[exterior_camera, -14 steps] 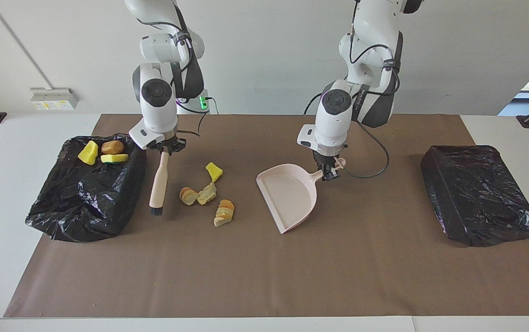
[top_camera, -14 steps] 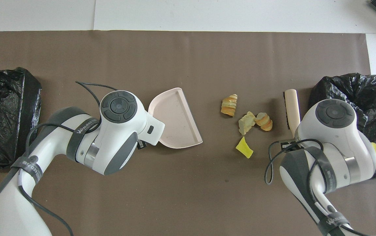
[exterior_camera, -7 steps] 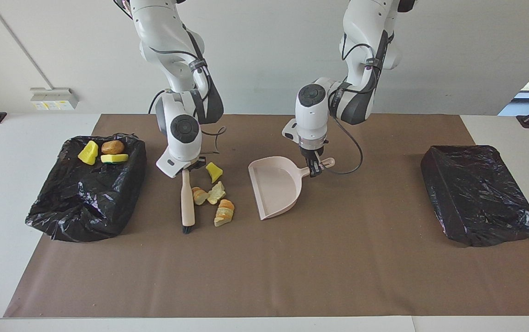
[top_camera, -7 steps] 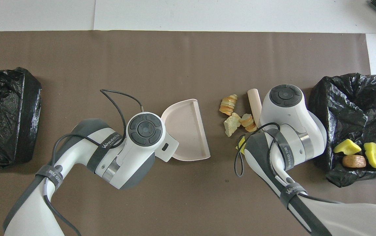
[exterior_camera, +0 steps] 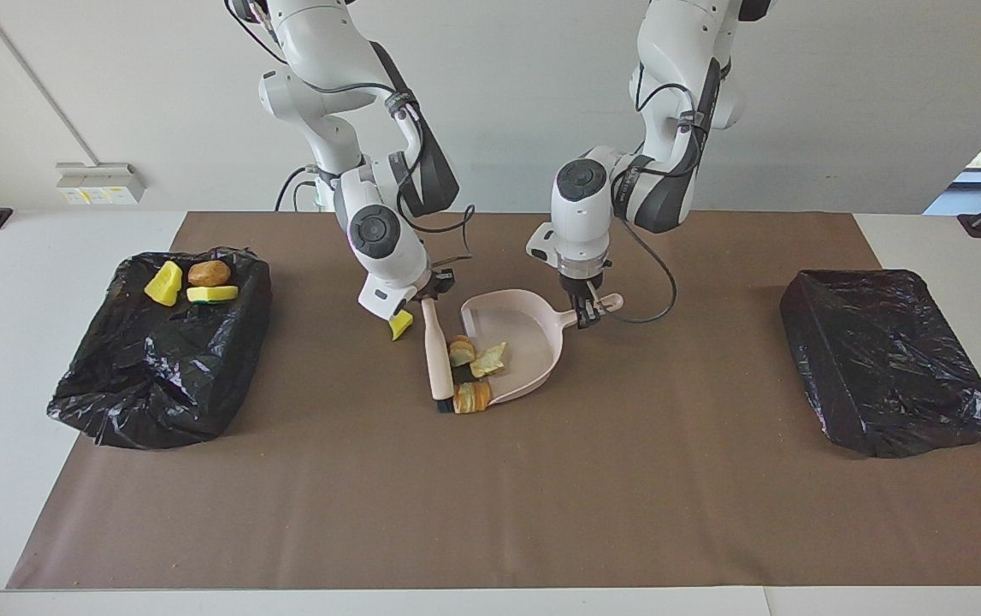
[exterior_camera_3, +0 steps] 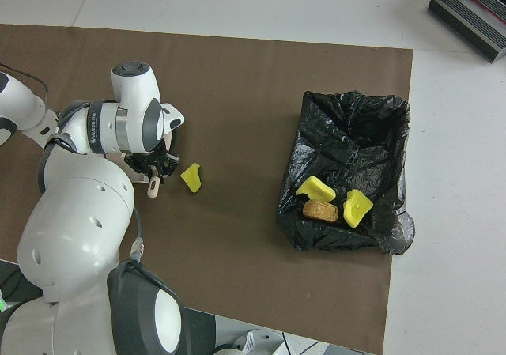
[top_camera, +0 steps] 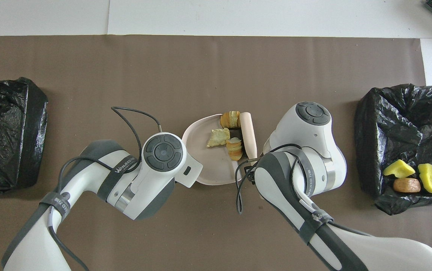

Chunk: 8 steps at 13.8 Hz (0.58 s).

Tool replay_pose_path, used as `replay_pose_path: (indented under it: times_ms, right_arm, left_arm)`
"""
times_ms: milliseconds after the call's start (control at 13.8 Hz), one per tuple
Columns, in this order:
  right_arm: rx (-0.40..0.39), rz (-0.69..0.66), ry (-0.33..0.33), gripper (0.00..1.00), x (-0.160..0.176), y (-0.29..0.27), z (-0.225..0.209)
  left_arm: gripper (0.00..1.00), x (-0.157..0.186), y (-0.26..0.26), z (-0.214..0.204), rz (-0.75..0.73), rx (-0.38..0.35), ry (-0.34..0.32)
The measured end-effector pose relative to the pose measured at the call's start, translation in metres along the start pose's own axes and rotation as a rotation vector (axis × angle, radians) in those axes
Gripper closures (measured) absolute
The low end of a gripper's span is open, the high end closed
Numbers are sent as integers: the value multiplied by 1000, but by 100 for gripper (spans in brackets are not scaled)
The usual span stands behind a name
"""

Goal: Sweep and dump trash in bin
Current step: 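Sweep the brown chunks into the dustpan with the right gripper's brush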

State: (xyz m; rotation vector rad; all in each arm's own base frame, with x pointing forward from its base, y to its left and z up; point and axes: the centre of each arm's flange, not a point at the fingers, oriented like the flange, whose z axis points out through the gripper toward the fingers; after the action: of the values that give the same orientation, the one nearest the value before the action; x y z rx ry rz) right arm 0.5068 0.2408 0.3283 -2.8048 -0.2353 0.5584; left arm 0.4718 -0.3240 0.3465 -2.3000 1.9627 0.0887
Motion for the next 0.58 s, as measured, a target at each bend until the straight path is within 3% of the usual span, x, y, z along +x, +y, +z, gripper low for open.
replay_pose_path:
  times_ms: [217, 580]
  right_arm:
    - [177, -20, -72, 74, -8, -14, 3]
    - [241, 4, -102, 74, -44, 9, -79]
  left_arm:
    - [69, -4, -3, 1, -15, 7, 9]
    - [69, -6, -4, 2, -19, 14, 17]
